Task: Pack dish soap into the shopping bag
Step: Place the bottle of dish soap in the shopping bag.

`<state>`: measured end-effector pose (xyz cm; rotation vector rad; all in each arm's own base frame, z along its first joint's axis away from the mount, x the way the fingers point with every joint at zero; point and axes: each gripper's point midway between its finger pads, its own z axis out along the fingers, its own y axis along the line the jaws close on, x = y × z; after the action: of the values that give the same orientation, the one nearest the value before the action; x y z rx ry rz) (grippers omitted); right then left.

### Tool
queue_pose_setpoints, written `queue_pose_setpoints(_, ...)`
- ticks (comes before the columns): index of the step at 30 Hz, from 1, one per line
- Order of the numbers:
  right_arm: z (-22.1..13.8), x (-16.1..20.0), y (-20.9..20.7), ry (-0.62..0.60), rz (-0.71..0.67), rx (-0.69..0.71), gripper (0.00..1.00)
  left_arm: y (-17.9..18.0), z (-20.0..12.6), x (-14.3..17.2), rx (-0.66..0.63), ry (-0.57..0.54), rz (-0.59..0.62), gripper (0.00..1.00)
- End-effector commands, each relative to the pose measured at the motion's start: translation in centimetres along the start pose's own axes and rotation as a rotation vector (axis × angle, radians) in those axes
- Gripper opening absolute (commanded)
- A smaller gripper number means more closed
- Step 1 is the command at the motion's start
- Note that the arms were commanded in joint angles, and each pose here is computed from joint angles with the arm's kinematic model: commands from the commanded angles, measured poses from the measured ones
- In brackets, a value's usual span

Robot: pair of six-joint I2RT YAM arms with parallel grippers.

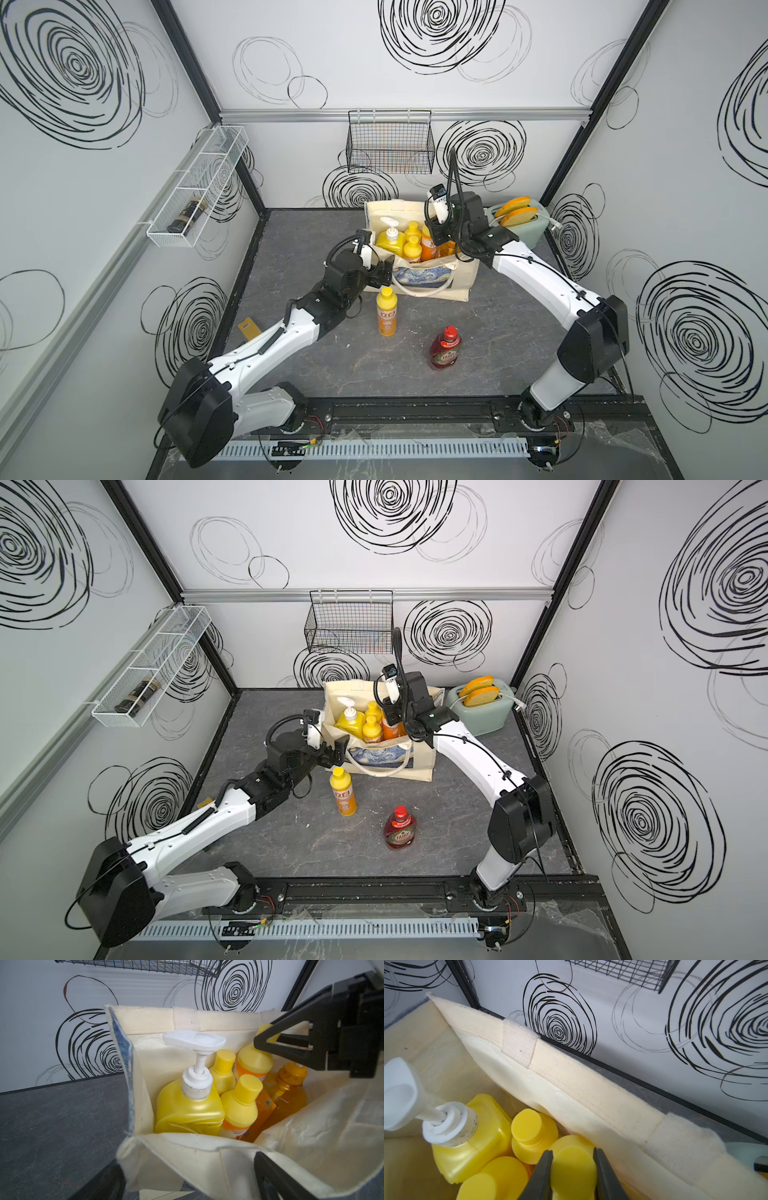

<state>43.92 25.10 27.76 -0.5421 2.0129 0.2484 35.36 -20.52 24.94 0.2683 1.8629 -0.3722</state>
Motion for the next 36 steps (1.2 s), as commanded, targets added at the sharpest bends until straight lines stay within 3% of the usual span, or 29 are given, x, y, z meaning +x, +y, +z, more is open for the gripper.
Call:
queue_pose_setpoints(1, 0.5, 0.0, -0.1, -0.023, 0.021, 0.010, 0.00, -0.7, -0.5, -1.1, 0.026, -0.032, 0.013, 0.96)
queue_pose_setpoints(15, -2.8, -2.9, -1.2, -0.073, 0.020, 0.063, 0.00, -0.7, -0.5, -1.1, 0.025, -0.034, 0.014, 0.96)
queue_pose_setpoints(25, -4.7, -5.4, 0.8, -0.096, 0.000, 0.096, 0.00, -0.8, -0.6, -1.2, 0.028, -0.035, 0.011, 0.96)
queue_pose_setpoints(36, -4.7, -3.2, -1.1, -0.079, 0.131, 0.223, 0.00, -0.8, -0.7, -1.3, 0.032, -0.037, 0.010, 0.96)
